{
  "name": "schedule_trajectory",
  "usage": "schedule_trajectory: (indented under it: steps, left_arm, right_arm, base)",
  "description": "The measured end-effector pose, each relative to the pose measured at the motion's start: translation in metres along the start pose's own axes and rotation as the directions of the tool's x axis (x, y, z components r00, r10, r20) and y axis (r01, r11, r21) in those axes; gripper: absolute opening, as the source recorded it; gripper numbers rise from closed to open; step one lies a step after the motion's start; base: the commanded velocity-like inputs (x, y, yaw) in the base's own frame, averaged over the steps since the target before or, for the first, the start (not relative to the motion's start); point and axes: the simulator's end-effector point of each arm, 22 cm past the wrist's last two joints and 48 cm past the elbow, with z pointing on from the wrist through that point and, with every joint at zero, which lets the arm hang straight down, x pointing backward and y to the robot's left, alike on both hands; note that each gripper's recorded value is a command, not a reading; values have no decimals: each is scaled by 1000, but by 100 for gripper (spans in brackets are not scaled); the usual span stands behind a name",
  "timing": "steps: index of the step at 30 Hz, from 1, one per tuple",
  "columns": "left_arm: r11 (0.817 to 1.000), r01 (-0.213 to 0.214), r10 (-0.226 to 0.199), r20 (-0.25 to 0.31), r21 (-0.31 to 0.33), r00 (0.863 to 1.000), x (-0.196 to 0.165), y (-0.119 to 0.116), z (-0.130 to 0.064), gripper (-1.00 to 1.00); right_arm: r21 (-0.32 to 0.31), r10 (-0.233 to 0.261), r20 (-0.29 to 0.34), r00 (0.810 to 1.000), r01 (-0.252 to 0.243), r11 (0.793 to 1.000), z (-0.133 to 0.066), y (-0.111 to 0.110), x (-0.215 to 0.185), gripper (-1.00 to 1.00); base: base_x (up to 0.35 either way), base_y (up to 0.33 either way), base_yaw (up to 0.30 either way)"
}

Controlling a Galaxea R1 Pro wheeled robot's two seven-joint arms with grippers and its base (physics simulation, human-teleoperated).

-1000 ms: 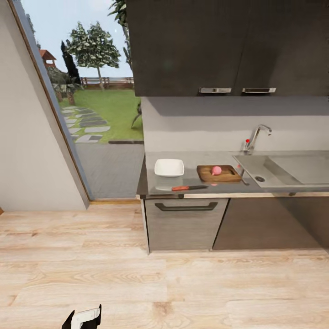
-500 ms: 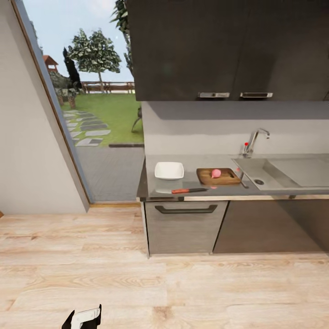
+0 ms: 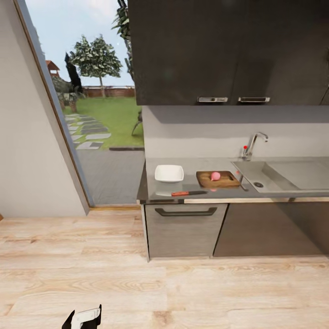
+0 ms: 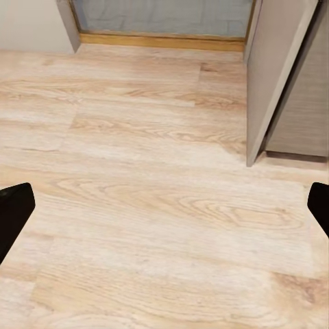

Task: In the kitchen, take the Vidalia onion out of the sink, dice it on the chopping board with the paring knife, put the diced onion into the bowl on the countertop, then place both the paring knife and the chopping board into the sink.

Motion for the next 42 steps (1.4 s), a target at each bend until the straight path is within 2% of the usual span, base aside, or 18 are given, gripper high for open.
schedule_trajectory:
  steps: [18, 24, 42]
  left_arm:
    - [1000, 3, -3, 7, 2, 1000, -3, -1, 0, 100]
    - [1000, 4, -4, 13, 2, 1000, -6, -2, 0, 100]
    - [1000, 10, -10, 41, 5, 999, -19, -3, 1, 100]
  right_arm:
    - [1, 3, 9, 1000, -3, 1000, 1, 0, -3, 100]
    - [-1, 11, 54, 998, -11, 1000, 1, 1, -14, 100]
    - [-3, 18, 83, 996, -18, 1000, 2, 2, -24, 100]
  base:
    - [0, 0, 0]
    - [0, 0, 0]
    - [0, 0, 0]
